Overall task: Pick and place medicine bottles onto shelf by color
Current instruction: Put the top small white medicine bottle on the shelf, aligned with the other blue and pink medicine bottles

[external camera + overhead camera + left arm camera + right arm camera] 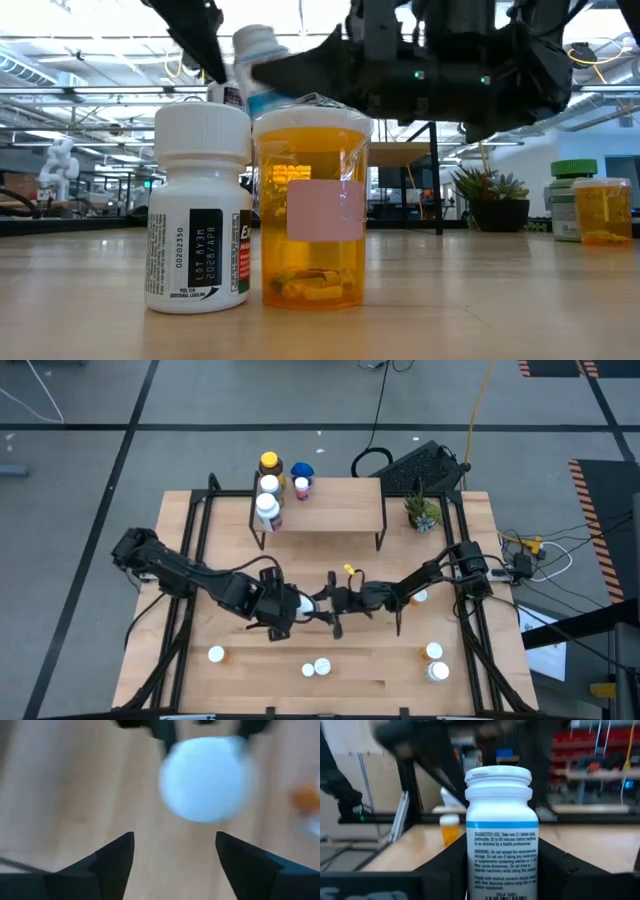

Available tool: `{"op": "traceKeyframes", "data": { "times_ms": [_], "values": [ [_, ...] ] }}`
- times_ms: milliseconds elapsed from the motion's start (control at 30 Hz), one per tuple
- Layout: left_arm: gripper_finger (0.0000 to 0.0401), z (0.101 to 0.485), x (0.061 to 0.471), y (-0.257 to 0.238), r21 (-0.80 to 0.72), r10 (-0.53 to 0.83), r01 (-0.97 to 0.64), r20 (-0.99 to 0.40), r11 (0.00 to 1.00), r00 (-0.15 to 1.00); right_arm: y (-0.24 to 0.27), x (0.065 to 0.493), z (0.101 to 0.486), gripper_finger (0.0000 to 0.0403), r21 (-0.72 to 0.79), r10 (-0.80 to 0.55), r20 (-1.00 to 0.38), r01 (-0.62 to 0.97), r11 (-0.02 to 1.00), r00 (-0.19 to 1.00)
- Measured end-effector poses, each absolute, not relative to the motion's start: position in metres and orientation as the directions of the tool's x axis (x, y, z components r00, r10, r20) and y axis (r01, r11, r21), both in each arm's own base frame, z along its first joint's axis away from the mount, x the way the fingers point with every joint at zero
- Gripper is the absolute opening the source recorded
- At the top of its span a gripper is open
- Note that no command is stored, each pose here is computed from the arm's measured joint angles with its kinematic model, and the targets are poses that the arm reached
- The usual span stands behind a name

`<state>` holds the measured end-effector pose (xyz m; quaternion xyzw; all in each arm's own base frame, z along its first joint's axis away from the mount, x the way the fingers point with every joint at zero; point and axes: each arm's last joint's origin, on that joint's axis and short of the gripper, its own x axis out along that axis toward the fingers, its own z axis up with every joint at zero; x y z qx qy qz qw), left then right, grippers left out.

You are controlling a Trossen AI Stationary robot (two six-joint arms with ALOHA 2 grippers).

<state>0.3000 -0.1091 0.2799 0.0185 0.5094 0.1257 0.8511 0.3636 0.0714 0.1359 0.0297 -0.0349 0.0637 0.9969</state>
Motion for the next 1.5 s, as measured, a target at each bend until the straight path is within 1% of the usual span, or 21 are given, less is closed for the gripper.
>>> {"op": "traceKeyframes", "data": {
  "times_ms": [67, 100, 233, 333, 400, 467, 533, 667, 767, 967, 1100, 1167, 1267, 1367, 1500],
  "values": [
    [0.0294, 0.278, 0.301, -0.114, 0.218, 0.315, -0.243, -0.807, 0.945, 0.499, 0.073, 0.360, 0.141, 0.0159, 0.034, 0.157, 0.139, -0.163, 0.986, 0.978],
    [0.0297, 0.275, 0.302, -0.119, 0.229, 0.333, -0.252, -0.772, 0.940, 0.541, 0.074, 0.358, 0.142, 0.0159, 0.028, 0.173, 0.168, -0.180, 0.983, 0.971],
    [0.0302, 0.252, 0.305, -0.143, 0.249, 0.302, -0.181, -0.641, 0.951, 0.705, 0.079, 0.350, 0.147, 0.0158, 0.010, 0.248, 0.247, -0.259, 0.966, 0.937],
    [0.0299, 0.238, 0.304, -0.150, 0.282, 0.329, -0.202, -0.534, 0.938, 0.779, 0.078, 0.348, 0.151, 0.0158, 0.009, 0.245, 0.274, -0.258, 0.966, 0.930],
    [0.0299, 0.231, 0.307, -0.153, 0.227, 0.302, -0.218, -0.463, 0.949, 0.834, 0.078, 0.349, 0.153, 0.0159, 0.013, 0.236, 0.279, -0.249, 0.968, 0.931],
    [0.0299, 0.221, 0.306, -0.149, 0.188, 0.293, -0.236, -0.399, 0.953, 0.869, 0.078, 0.350, 0.152, 0.0160, 0.010, 0.231, 0.275, -0.243, 0.970, 0.933],
    [0.0299, 0.213, 0.306, -0.146, 0.146, 0.257, -0.218, -0.347, 0.965, 0.902, 0.078, 0.350, 0.152, 0.0160, 0.007, 0.228, 0.277, -0.239, 0.971, 0.933],
    [0.0295, 0.203, 0.300, -0.142, 0.102, 0.237, -0.216, -0.287, 0.971, 0.928, 0.078, 0.350, 0.152, 0.0159, 0.001, 0.233, 0.277, -0.243, 0.970, 0.932],
    [0.0280, 0.203, 0.296, -0.140, 0.061, 0.227, -0.219, -0.249, 0.974, 0.942, 0.078, 0.350, 0.152, 0.0159, -0.011, 0.232, 0.277, -0.238, 0.971, 0.933],
    [0.0216, 0.205, 0.289, -0.137, 0.026, 0.188, -0.186, -0.205, 0.982, 0.961, 0.078, 0.350, 0.152, 0.0159, -0.010, 0.234, 0.279, -0.240, 0.971, 0.931],
    [0.0174, 0.203, 0.288, -0.135, 0.016, 0.169, -0.169, -0.216, 0.985, 0.962, 0.077, 0.350, 0.151, 0.0162, 0.007, 0.230, 0.275, -0.241, 0.970, 0.934],
    [0.0160, 0.204, 0.289, -0.133, 0.013, 0.156, -0.157, -0.219, 0.988, 0.963, 0.077, 0.350, 0.152, 0.0166, 0.013, 0.229, 0.275, -0.241, 0.970, 0.934],
    [0.0150, 0.202, 0.289, -0.133, 0.033, 0.146, -0.142, -0.235, 0.989, 0.961, 0.075, 0.350, 0.151, 0.0179, 0.034, 0.224, 0.260, -0.241, 0.970, 0.939],
    [0.0152, 0.196, 0.288, -0.132, 0.091, 0.155, -0.135, -0.284, 0.987, 0.946, 0.070, 0.352, 0.152, 0.0200, 0.086, 0.217, 0.172, -0.234, 0.968, 0.961],
    [0.0159, 0.187, 0.285, -0.127, 0.167, 0.202, -0.150, -0.364, 0.975, 0.909, 0.060, 0.350, 0.167, 0.0234, 0.114, 0.197, -0.053, -0.190, 0.975, 0.979]
  ]
}}
